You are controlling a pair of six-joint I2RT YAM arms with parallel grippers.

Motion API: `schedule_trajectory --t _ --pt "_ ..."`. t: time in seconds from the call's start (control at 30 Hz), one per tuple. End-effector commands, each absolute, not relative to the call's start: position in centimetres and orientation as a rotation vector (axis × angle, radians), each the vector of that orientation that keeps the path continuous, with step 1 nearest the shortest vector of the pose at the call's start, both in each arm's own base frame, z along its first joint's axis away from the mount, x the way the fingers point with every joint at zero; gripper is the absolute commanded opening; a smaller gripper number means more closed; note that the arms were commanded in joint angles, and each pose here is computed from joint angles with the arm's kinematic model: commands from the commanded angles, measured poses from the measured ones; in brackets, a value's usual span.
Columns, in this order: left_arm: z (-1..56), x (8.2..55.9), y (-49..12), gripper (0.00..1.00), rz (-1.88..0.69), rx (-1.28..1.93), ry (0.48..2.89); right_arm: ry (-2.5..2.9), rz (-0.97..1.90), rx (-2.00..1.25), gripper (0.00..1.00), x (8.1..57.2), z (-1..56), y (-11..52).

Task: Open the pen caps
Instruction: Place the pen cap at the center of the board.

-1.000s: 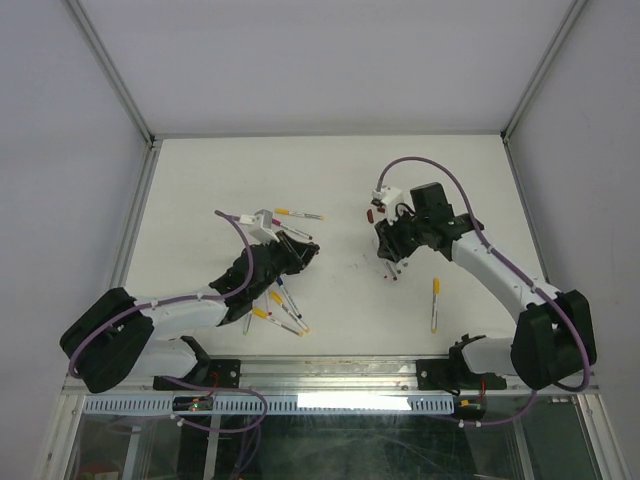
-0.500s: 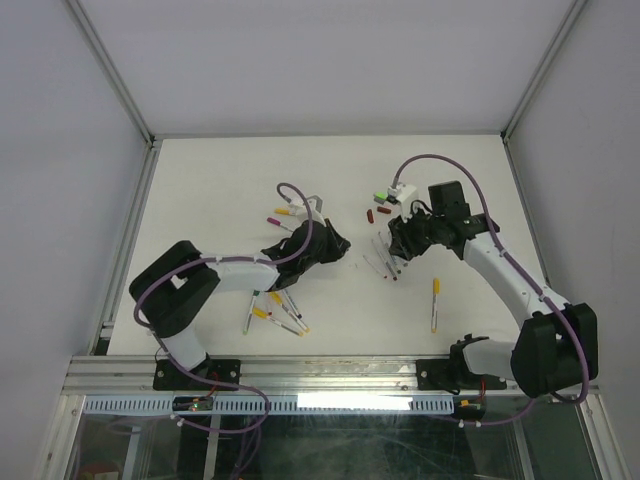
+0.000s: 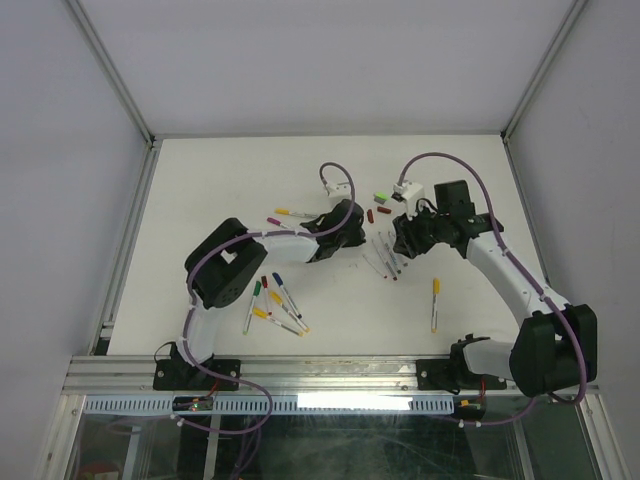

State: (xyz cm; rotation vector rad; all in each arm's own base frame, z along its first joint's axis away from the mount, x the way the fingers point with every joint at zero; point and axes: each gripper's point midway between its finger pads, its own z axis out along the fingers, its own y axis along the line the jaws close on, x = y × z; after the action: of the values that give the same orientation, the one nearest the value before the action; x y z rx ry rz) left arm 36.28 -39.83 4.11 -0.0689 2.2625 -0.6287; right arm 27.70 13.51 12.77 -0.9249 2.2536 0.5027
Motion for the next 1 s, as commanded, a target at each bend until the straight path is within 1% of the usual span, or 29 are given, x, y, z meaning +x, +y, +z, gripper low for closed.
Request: schedule_trajectory --t 0.0,0.17,0.27,0.33,0.43,0.57,0.83,0.9,0.93,0.97 --pt "5.0 39.4 -39.8 0.04 -0.556 -0.050 2.241 2.184 0.473 -0.911 0.47 28.5 14.4 13.3" --pt "4.7 40.9 -39.4 0.10 -0.529 -0.055 2.247 2.178 0.469 -0.903 0.47 28.6 14.5 13.1" --pt "4.5 41.4 -39.1 0.18 -0.527 -0.062 2.252 2.179 0.470 -0.902 0.48 28.6 14.5 13.1" --pt "4.5 41.5 -39.1 0.20 -0.532 -0.061 2.256 2.180 0.470 -0.902 0.48 28.6 14.5 13.1" --pt "4.9 41.6 -39.1 0.27 -0.543 -0.058 2.253 2.179 0.471 -0.898 0.48 28.6 14.5 13.0" --pt "5.9 41.7 -39.0 0.33 -0.555 -0.047 2.238 2.178 0.476 -0.893 0.49 28.6 14.6 12.9" --pt "10.8 41.4 -38.4 0.36 -0.594 -0.017 2.156 2.152 0.512 -0.892 0.49 28.2 15.2 12.8" --pt "12.6 40.8 -38.3 0.40 -0.631 0.018 2.123 2.135 0.533 -0.898 0.49 28.0 15.6 12.9" --pt "13.5 40.3 -38.3 0.44 -0.655 0.042 2.103 2.124 0.546 -0.904 0.49 27.8 15.8 13.0" --pt "14.5 39.8 -38.3 0.45 -0.684 0.065 2.082 2.110 0.557 -0.911 0.49 27.6 16.1 13.1"
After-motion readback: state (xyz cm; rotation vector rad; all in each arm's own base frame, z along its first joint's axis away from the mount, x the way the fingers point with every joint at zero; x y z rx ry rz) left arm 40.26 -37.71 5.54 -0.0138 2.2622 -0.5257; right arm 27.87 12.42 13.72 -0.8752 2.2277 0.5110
